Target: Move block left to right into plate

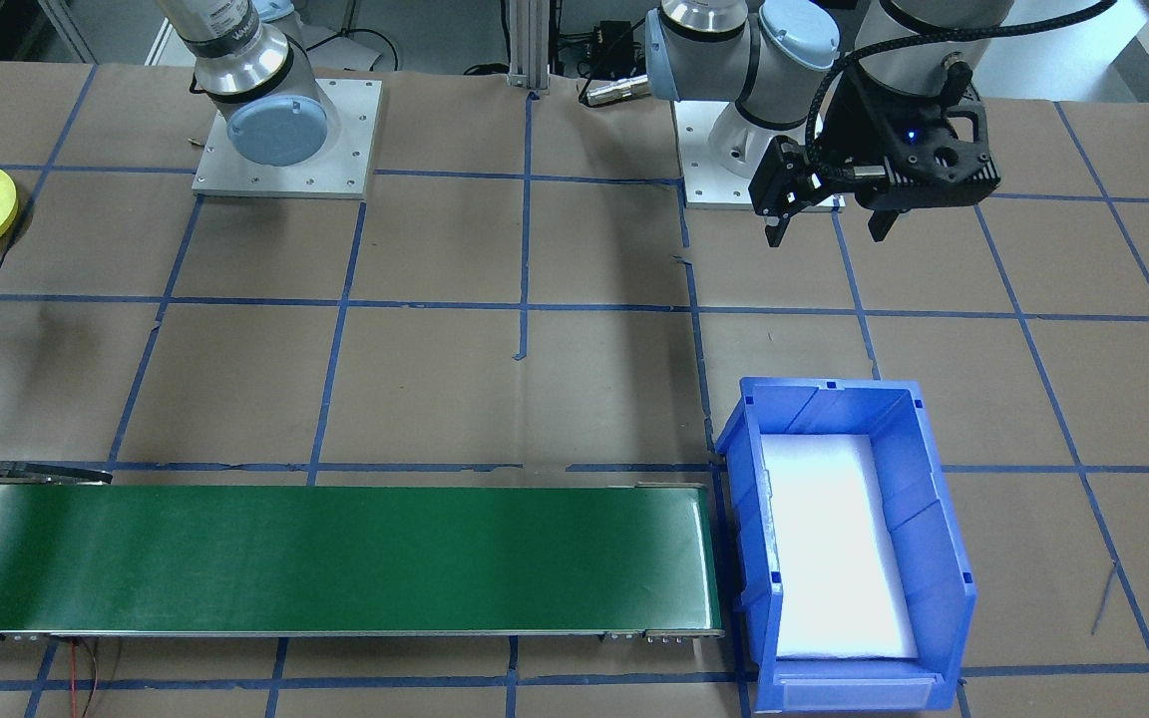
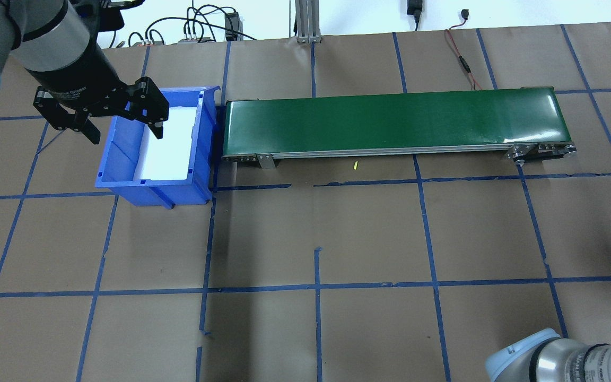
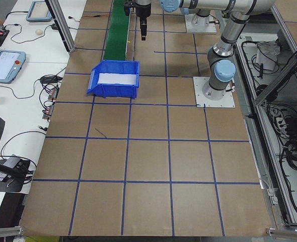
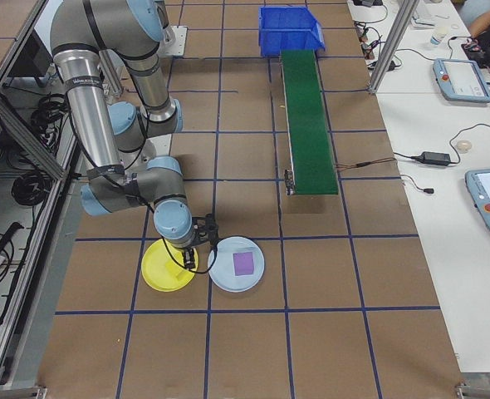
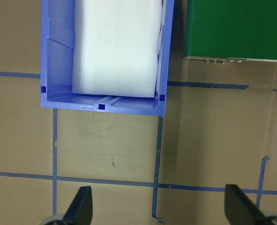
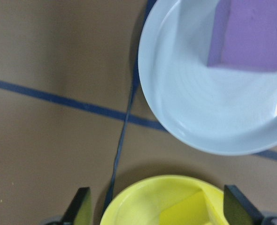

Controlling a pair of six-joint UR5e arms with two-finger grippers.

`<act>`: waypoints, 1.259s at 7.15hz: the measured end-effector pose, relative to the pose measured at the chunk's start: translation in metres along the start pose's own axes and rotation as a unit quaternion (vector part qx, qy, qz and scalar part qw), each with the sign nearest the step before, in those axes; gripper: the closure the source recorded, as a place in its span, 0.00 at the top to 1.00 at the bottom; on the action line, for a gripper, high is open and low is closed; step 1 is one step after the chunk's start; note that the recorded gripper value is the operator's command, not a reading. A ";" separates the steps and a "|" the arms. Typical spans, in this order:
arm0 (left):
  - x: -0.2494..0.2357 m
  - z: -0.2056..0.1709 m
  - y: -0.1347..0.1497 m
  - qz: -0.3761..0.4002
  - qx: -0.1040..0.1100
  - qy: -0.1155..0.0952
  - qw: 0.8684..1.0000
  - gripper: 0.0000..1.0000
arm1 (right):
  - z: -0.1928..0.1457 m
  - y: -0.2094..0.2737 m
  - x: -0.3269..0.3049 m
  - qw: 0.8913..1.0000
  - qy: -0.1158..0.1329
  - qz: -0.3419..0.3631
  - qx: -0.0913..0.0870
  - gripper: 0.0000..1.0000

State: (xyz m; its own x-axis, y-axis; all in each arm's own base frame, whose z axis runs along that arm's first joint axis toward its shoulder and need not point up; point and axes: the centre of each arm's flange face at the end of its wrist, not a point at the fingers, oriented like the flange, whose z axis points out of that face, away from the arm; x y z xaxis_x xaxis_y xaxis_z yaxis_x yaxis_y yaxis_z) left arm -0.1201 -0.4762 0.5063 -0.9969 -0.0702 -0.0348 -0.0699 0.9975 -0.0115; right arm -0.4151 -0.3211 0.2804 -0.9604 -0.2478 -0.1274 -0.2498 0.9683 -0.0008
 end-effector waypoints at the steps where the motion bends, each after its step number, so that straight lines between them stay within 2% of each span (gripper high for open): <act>1: 0.000 0.000 0.000 0.000 0.000 0.000 1.000 1.00 | -0.008 -0.053 -0.024 1.000 0.011 -0.010 0.000 1.00; 2: 0.000 0.000 0.000 0.000 0.000 0.001 1.000 1.00 | -0.017 -0.120 -0.063 1.000 0.021 -0.015 0.006 1.00; 4: 0.000 0.002 0.000 0.000 -0.002 0.000 1.000 1.00 | -0.031 -0.252 -0.186 0.999 0.037 0.014 0.019 1.00; 5: 0.000 0.001 0.000 -0.001 -0.001 0.001 1.000 1.00 | -0.042 -0.297 -0.253 0.998 0.045 0.036 0.025 1.00; 7: 0.000 0.002 0.000 -0.001 0.000 0.001 1.000 1.00 | -0.076 -0.331 -0.377 0.994 0.040 0.095 0.033 1.00; 9: 0.000 0.004 0.000 -0.001 -0.002 0.002 1.000 1.00 | -0.101 -0.328 -0.489 0.993 0.037 0.096 0.053 1.00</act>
State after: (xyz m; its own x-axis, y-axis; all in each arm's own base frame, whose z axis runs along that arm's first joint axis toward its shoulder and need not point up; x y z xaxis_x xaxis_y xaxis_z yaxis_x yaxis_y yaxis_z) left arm -0.1205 -0.4761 0.5025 -0.9969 -0.0723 -0.0310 -0.0721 0.9974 -0.0082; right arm 0.1239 -0.5206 0.4433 -0.9965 -0.0556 -0.0630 -0.0499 0.9948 -0.0886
